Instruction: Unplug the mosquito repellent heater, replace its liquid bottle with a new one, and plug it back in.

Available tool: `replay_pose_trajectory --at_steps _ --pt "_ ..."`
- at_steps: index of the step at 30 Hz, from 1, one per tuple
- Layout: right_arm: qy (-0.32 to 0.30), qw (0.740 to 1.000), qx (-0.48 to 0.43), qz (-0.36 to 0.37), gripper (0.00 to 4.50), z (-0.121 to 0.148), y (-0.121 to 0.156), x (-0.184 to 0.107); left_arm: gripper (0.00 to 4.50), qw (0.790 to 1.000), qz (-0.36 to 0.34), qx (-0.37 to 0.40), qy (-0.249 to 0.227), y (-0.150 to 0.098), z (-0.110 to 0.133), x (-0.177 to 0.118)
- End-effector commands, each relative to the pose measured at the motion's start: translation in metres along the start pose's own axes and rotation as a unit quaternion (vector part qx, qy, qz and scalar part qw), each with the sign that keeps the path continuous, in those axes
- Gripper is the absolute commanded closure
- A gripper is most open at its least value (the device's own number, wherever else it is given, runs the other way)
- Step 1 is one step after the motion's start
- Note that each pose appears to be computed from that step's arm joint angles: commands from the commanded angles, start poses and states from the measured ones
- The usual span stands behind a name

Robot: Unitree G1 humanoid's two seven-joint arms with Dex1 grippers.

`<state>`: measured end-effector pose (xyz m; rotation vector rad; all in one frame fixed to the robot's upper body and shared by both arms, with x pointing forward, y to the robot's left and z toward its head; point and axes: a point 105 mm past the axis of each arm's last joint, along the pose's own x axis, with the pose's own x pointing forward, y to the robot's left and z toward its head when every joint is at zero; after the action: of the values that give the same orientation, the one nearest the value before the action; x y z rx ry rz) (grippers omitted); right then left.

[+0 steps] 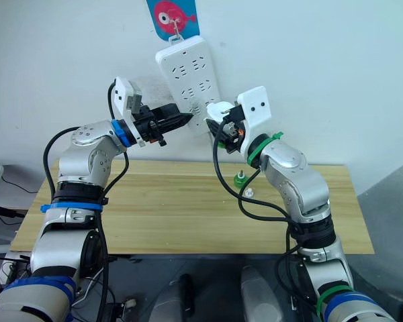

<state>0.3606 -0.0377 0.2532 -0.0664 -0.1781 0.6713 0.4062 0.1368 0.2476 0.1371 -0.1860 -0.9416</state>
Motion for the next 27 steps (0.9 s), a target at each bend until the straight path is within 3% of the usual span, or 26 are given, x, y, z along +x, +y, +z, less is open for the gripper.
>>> replay_pose_trajectory --at_steps 1,27 --pt "-0.041 0.999 -0.002 -0.005 1.55 0.018 0.003 0.003 3.18 1.000 0.004 0.001 -0.005 -0.001 0.003 -0.001" --pt "-0.027 0.999 0.005 0.019 1.55 0.011 0.009 0.043 3.18 0.999 -0.025 -0.025 0.006 -0.016 -0.001 -0.001"
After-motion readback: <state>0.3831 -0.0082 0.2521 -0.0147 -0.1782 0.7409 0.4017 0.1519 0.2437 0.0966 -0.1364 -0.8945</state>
